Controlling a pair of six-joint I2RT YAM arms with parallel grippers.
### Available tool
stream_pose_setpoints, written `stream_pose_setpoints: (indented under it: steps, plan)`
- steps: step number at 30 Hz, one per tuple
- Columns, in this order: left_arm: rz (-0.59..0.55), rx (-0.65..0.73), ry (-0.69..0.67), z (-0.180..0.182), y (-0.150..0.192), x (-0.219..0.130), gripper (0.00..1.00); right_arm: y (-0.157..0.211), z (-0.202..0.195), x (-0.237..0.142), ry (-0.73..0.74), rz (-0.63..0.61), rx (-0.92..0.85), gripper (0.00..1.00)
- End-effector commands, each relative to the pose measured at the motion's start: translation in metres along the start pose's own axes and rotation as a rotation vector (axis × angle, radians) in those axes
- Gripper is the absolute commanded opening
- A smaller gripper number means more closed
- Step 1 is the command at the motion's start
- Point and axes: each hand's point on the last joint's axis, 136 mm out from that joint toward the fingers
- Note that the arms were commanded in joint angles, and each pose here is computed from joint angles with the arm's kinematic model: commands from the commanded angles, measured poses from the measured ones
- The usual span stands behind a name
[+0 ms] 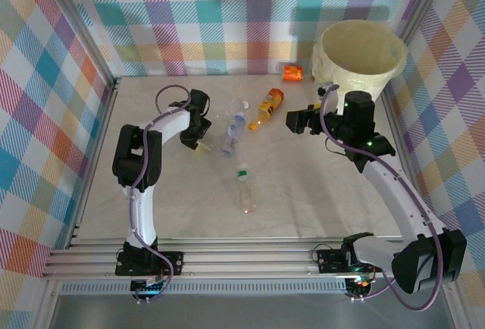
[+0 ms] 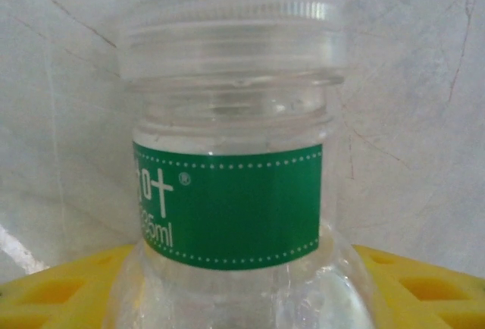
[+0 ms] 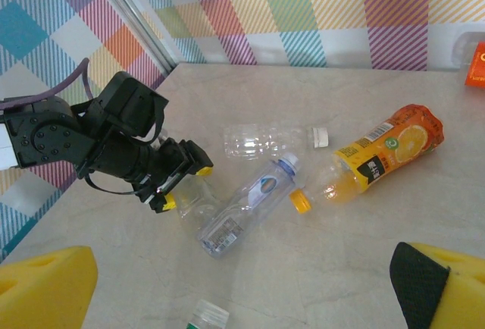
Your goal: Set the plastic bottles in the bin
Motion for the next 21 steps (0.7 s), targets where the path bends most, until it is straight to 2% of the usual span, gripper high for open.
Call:
stream_pose_setpoints:
  steps: [1, 7, 15, 21]
  plan:
    - [0.016, -0.014, 0.084, -0.01, 0.003, -0.004, 0.6, 0.002, 0.011, -0.002, -0.049, -0.002, -0.008, 1.0]
    - [-0.024, 0.025, 0.133, -0.004, -0.004, -0.026, 0.47, 0.007, 0.03, 0.008, -0.128, 0.004, 0.023, 1.0]
    - [-0.072, 0.115, 0.256, -0.007, -0.006, -0.077, 0.4, 0.03, 0.052, 0.044, -0.164, 0.041, 0.123, 1.0]
    - [-0.067, 0.214, 0.365, -0.022, 0.017, -0.121, 0.39, 0.049, 0.066, 0.075, -0.168, 0.028, 0.19, 1.0]
Point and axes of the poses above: each hand's point on the last joint's axis, 136 mm out from that joint toward the fingers, its own x axis out along the fingers, its own z axis along the line the jaws close on, y = z × x, and after that the axes turned 4 degrees about -x, right-handed
